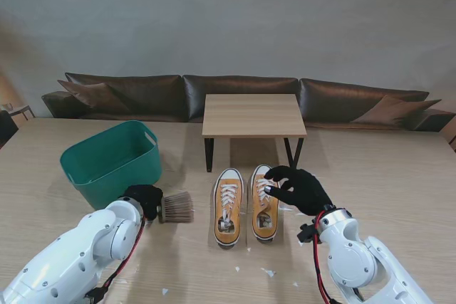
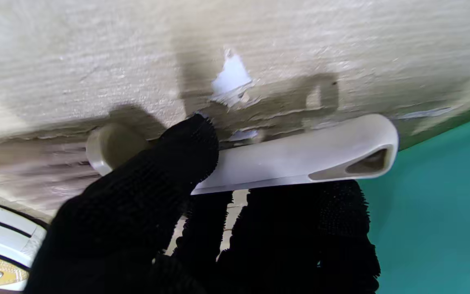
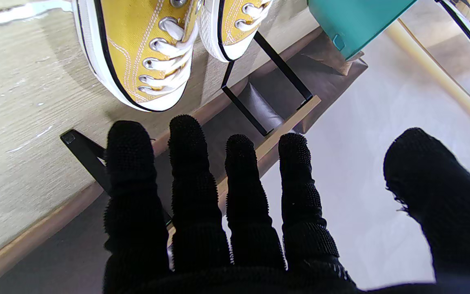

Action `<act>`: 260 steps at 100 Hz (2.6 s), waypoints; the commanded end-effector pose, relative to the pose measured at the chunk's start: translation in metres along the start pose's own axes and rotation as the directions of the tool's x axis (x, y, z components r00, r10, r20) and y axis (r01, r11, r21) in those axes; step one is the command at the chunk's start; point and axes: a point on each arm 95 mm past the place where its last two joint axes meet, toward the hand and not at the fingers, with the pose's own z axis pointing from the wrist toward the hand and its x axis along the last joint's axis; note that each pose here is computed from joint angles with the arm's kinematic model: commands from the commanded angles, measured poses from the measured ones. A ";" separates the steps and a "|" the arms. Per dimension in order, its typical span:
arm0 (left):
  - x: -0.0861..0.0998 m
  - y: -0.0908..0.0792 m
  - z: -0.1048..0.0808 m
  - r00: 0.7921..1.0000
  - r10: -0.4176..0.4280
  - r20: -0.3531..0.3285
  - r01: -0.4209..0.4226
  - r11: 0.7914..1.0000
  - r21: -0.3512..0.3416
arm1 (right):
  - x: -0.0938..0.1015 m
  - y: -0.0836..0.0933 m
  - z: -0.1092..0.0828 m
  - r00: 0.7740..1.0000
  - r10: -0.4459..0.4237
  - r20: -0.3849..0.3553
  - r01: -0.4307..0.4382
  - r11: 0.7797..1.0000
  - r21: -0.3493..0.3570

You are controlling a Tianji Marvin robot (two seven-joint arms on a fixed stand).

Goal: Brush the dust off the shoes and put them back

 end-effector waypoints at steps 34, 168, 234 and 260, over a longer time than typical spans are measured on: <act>0.007 0.035 0.008 0.996 -0.090 -0.029 0.088 0.994 -0.069 | 0.000 -0.007 -0.002 1.000 0.026 0.012 -0.026 1.000 0.018; 0.000 -0.032 -0.020 0.889 -0.424 -0.173 0.441 0.894 0.078 | -0.002 -0.014 -0.004 0.999 0.044 0.021 -0.046 0.997 0.065; 0.012 -0.031 -0.015 0.838 -0.512 -0.187 0.530 0.846 0.059 | -0.004 -0.017 -0.004 0.998 0.052 0.030 -0.054 0.995 0.089; 0.017 -0.053 -0.017 0.776 -0.578 -0.252 0.611 0.789 0.070 | -0.004 -0.018 -0.005 0.998 0.054 0.032 -0.057 0.994 0.097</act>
